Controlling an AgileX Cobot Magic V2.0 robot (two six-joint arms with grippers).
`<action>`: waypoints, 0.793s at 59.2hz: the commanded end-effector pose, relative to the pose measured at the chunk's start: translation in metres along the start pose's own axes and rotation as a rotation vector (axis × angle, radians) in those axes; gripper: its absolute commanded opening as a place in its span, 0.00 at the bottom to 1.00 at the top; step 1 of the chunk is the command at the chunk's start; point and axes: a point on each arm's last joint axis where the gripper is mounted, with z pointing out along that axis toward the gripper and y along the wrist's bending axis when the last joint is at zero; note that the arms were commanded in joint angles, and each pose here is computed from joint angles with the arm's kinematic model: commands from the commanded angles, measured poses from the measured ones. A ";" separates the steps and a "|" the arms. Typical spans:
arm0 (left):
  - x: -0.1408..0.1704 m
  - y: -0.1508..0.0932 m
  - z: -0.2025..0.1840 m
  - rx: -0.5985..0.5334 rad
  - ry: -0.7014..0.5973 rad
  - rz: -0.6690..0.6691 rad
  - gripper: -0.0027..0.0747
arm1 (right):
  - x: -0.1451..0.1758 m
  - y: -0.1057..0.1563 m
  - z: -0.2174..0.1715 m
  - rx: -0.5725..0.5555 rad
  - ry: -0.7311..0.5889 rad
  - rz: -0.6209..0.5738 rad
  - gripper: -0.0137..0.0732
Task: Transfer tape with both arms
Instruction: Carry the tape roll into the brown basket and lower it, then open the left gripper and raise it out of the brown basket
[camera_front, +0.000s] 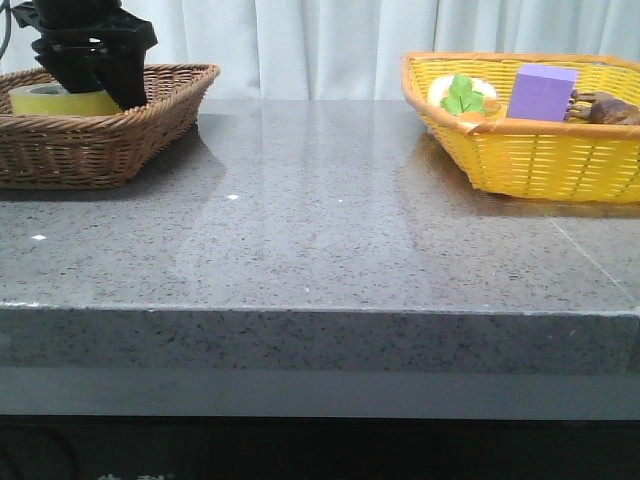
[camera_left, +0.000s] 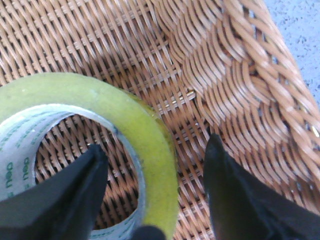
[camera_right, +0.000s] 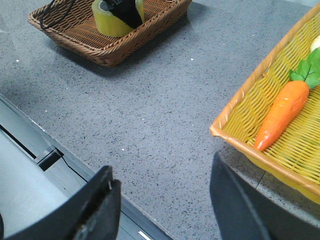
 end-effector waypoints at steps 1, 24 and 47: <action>-0.007 -0.001 -0.054 -0.019 -0.140 -0.015 0.58 | -0.013 0.001 -0.005 0.001 -0.094 -0.001 0.65; 0.001 -0.022 -0.138 0.106 -0.308 -0.041 0.58 | -0.013 0.001 -0.005 0.001 -0.094 -0.001 0.65; 0.047 -0.070 -0.253 0.191 -0.521 0.027 0.58 | -0.013 0.001 -0.005 0.001 -0.094 -0.001 0.65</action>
